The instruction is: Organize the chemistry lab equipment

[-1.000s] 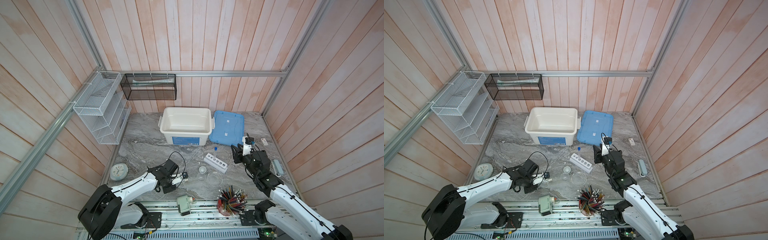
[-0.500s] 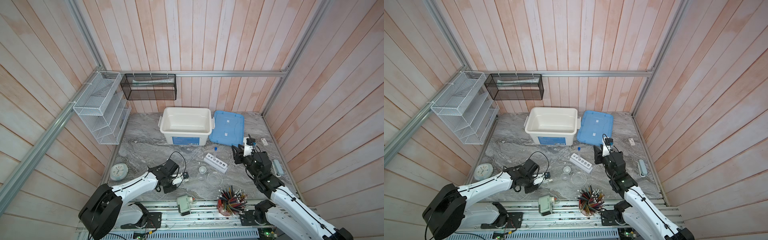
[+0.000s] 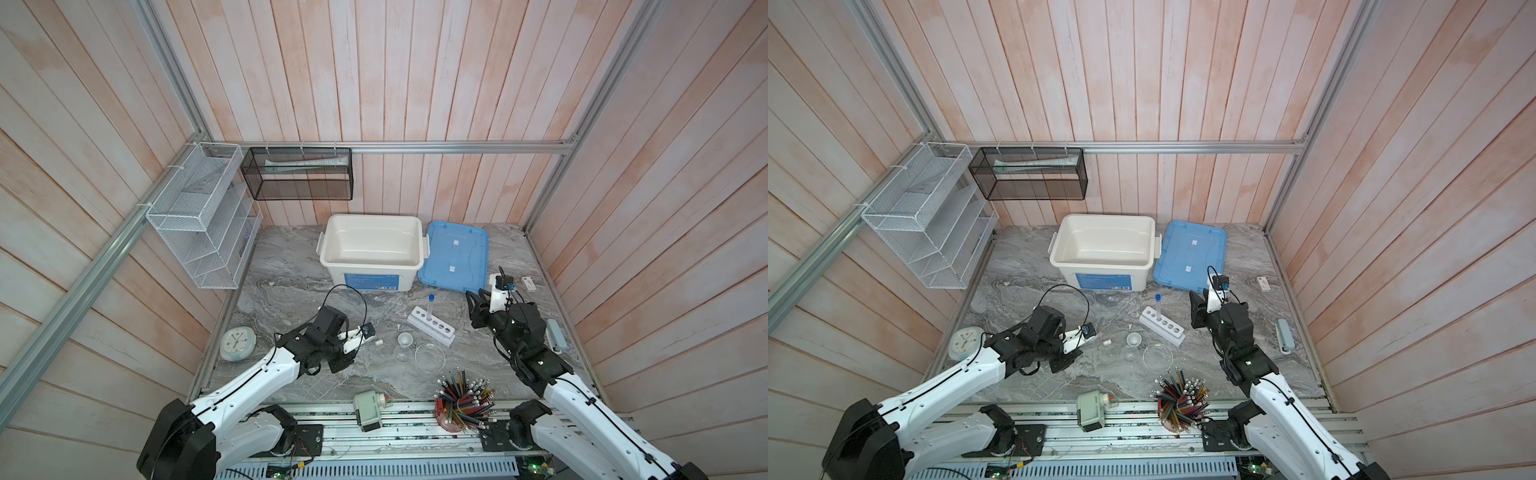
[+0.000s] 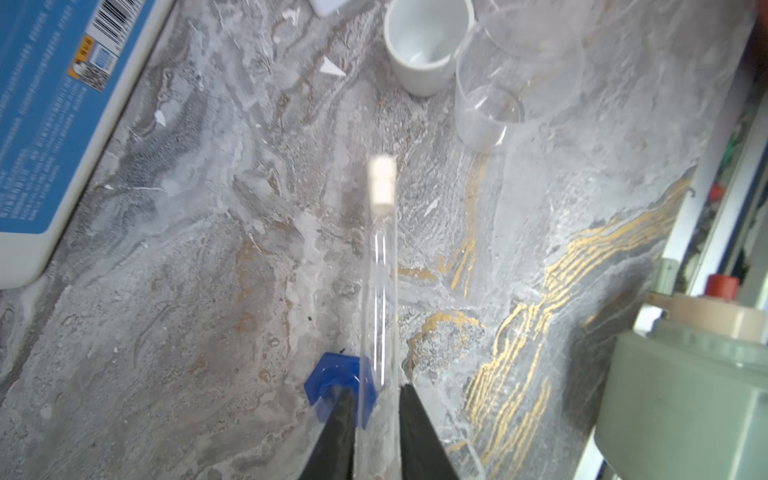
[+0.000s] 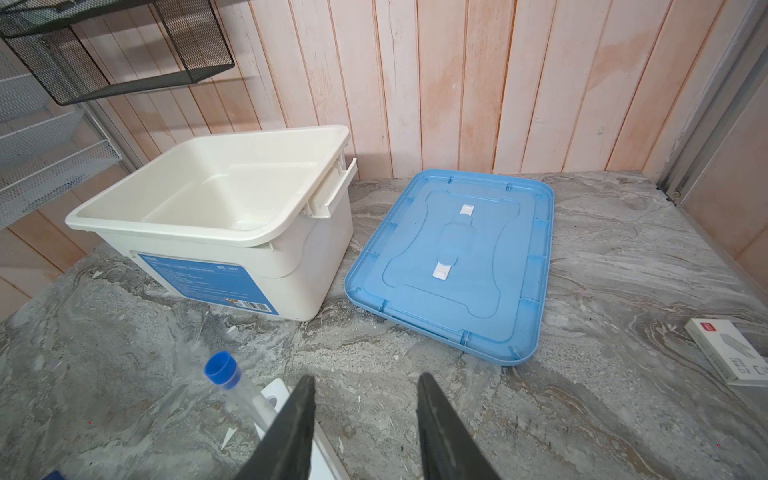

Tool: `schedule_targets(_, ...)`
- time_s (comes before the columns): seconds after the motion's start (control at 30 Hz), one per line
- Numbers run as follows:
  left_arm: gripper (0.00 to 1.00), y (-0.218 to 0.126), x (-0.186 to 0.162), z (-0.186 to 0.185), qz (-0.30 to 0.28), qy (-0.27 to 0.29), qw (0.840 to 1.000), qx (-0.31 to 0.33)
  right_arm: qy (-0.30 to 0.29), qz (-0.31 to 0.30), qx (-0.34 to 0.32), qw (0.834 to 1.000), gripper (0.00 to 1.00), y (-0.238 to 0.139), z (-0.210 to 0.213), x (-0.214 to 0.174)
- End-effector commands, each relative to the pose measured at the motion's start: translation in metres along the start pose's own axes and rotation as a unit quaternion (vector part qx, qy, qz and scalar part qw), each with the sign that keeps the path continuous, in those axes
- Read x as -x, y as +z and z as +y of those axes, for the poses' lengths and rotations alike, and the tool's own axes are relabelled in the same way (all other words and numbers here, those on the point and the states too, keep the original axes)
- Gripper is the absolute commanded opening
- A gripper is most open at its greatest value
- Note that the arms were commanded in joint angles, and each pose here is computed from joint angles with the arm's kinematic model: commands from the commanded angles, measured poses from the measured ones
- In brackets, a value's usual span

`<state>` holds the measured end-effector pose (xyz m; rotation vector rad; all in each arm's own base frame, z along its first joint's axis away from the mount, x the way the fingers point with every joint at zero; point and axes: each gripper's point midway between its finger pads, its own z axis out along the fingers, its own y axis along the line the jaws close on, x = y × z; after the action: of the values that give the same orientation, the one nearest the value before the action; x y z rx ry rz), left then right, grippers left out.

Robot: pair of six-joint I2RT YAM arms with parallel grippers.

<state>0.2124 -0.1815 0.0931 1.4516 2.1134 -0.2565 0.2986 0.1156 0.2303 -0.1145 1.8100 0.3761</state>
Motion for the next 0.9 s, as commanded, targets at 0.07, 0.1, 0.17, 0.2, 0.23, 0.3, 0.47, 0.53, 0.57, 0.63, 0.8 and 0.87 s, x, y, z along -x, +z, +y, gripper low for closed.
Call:
schedule_targets(0.07,0.23,-0.028,0.052,0.013,-0.100,-0.012,0.995,0.014,0.004,-0.014,0.017,1.000,0.42,-0.008,0.011,0.032)
schedule_targets(0.1,0.23,-0.032,0.057,0.014,-0.114,-0.012,0.993,0.016,0.003,-0.017,0.019,1.000,0.42,-0.010,0.011,0.036)
schedule_targets(0.17,0.23,-0.033,0.060,0.011,-0.124,-0.006,0.992,0.010,0.004,-0.022,0.018,1.000,0.42,-0.012,0.012,0.042)
schedule_targets(0.2,0.23,-0.033,0.060,0.011,-0.122,-0.007,0.992,0.007,0.005,-0.021,0.020,1.000,0.42,-0.012,0.013,0.043)
schedule_targets(0.23,0.23,-0.031,0.057,0.012,-0.117,-0.010,0.993,0.010,0.006,-0.019,0.021,1.000,0.42,-0.012,0.014,0.044)
schedule_targets(0.3,0.24,-0.026,0.049,0.008,-0.102,-0.005,0.995,0.005,0.009,-0.016,0.025,1.000,0.42,-0.012,0.016,0.045)
schedule_targets(0.47,0.26,-0.017,0.027,0.005,-0.067,-0.014,0.998,0.008,0.019,-0.014,0.029,0.999,0.42,-0.012,0.017,0.042)
schedule_targets(0.53,0.28,-0.012,0.017,0.001,-0.048,-0.013,0.999,0.008,0.021,-0.011,0.030,0.999,0.42,-0.011,0.017,0.039)
schedule_targets(0.57,0.29,-0.009,0.012,-0.003,-0.037,-0.012,0.999,0.005,0.023,-0.010,0.031,0.999,0.42,-0.010,0.016,0.037)
schedule_targets(0.63,0.31,-0.003,0.001,-0.007,-0.011,-0.007,1.000,0.007,0.025,-0.008,0.033,0.999,0.42,-0.009,0.017,0.034)
schedule_targets(0.8,0.36,0.010,-0.013,-0.009,0.021,-0.008,1.000,0.017,0.025,-0.005,0.035,0.999,0.42,-0.007,0.016,0.027)
schedule_targets(0.87,0.38,0.013,-0.015,-0.010,0.030,-0.007,0.999,0.012,0.024,-0.004,0.033,0.999,0.42,-0.007,0.015,0.025)
